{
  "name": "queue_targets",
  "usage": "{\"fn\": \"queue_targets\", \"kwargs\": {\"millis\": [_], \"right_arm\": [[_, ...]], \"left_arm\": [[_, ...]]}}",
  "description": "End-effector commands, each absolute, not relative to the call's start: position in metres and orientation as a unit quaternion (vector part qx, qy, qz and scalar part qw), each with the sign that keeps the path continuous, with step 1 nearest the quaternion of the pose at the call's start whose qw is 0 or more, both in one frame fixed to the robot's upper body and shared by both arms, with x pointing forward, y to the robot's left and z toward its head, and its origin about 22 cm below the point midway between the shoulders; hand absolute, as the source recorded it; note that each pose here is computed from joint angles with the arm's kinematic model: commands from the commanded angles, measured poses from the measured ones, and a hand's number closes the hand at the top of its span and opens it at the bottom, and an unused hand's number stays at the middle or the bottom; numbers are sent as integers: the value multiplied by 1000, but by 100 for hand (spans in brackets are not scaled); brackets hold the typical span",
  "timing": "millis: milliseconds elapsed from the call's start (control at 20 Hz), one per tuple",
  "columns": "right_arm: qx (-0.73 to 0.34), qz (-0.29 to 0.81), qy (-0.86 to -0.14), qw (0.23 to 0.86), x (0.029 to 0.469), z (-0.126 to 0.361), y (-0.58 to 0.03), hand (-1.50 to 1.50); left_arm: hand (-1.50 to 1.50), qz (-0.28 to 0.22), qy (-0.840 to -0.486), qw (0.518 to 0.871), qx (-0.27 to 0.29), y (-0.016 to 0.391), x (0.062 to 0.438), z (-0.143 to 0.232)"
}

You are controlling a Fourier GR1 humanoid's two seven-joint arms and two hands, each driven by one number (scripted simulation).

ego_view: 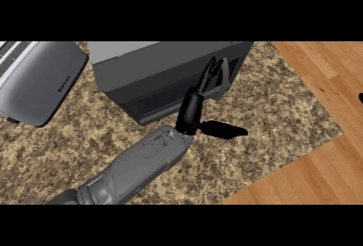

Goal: Pick up the milk, place it into the microwave and close the microwave

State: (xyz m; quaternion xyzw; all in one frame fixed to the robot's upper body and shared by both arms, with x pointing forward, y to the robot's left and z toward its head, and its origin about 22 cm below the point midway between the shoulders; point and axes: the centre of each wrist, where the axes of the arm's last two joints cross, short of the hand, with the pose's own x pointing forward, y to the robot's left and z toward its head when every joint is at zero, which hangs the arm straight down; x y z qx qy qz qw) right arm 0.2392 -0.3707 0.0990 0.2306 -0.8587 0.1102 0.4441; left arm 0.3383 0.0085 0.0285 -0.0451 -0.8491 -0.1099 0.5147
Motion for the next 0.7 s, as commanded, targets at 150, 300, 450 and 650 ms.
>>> {"fn": "queue_targets", "kwargs": {"millis": [150, 300, 450, 650], "right_arm": [[239, 116, -856, 443, 243, 106, -374, -150], [241, 116, -860, 435, 245, 111, -374, -150], [244, 119, -852, 447, 245, 109, -376, -150], [248, 119, -850, 449, 247, 111, -376, -150]], "left_arm": [[-150, -94, -849, 519, -37, 5, 352, 42], [-150, -91, -848, 521, -39, 5, 352, 41], [-150, -91, -850, 517, -38, 5, 352, 40], [-150, -88, -850, 518, -36, 6, 351, 36]]}}
